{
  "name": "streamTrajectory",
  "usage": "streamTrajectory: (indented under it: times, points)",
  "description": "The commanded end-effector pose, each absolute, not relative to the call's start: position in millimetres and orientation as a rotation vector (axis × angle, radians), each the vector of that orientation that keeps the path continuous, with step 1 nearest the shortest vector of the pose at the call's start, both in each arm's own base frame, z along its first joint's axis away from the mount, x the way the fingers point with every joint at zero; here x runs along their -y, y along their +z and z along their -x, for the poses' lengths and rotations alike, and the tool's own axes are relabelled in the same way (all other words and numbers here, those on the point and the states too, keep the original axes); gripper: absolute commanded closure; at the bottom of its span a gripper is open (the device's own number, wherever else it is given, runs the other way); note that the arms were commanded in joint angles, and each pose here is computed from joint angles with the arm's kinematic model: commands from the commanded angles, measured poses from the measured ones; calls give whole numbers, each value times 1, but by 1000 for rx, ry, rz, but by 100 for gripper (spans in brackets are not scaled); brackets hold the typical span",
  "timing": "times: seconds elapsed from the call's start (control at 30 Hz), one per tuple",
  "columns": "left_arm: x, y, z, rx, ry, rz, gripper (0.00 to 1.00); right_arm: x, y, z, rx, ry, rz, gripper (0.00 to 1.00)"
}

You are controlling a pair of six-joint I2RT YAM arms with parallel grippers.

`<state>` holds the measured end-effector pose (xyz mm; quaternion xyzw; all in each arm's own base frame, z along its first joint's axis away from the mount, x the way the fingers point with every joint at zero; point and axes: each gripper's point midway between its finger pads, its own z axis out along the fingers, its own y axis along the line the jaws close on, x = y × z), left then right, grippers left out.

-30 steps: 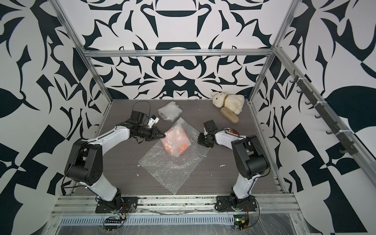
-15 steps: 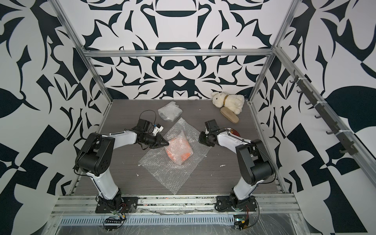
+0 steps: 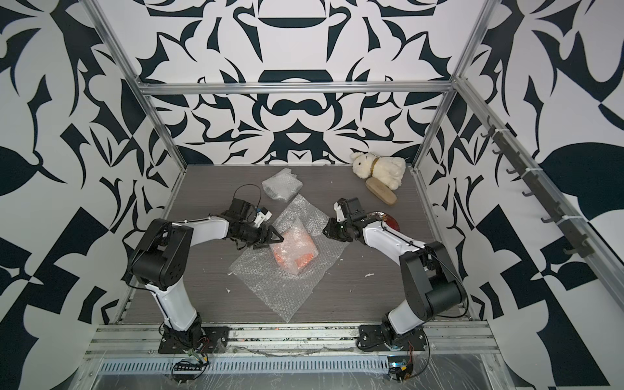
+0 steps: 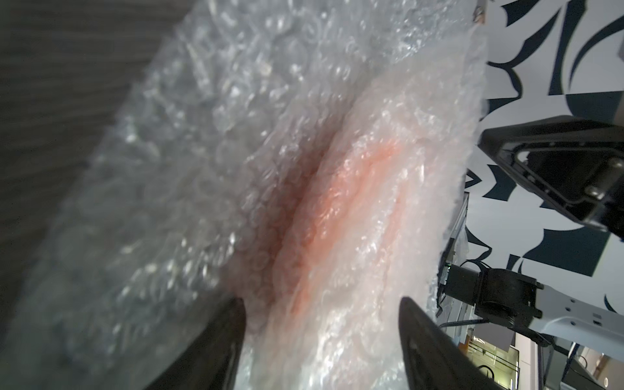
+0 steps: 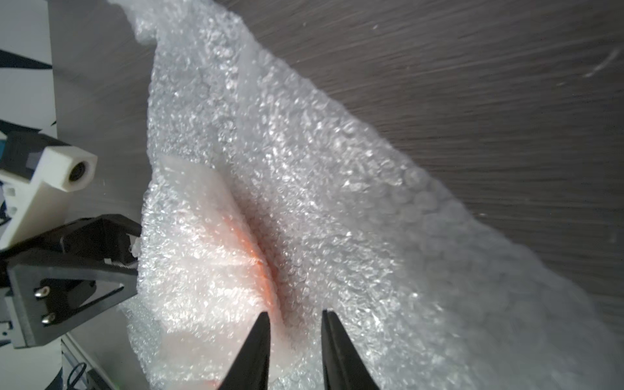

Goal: Unpack dinner plates from bubble wrap
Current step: Place the bubble wrap at the center of the board, then unwrap the bubble wrap.

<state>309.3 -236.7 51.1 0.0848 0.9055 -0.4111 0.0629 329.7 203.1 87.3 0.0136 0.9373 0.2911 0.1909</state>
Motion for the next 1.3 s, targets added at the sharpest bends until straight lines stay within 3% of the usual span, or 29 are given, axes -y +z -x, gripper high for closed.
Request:
streamTrajectory:
  times: [0.0, 0.17, 0.37, 0.53, 0.9, 1.27]
  points:
    - [220, 72, -310, -2738, -1063, -304, 22, -230, 116, -326, -2555, 884, 162, 69]
    - [210, 95, -303, -2711, -994, -290, 33, -257, 125, -315, -2536, 844, 345, 69]
    - [212, 113, -285, -2674, -1093, -196, 30, -265, 119, -312, -2574, 727, 437, 68]
    - [215, 101, -269, -2727, -1099, -150, 32, -284, 121, -298, -2561, 708, 592, 68]
    - [223, 70, -277, -2762, -1194, 51, 54, -314, 133, -292, -2402, 444, 863, 67]
    - [222, 48, -294, -2789, -1137, 153, 59, -343, 124, -279, -2314, 341, 1084, 67]
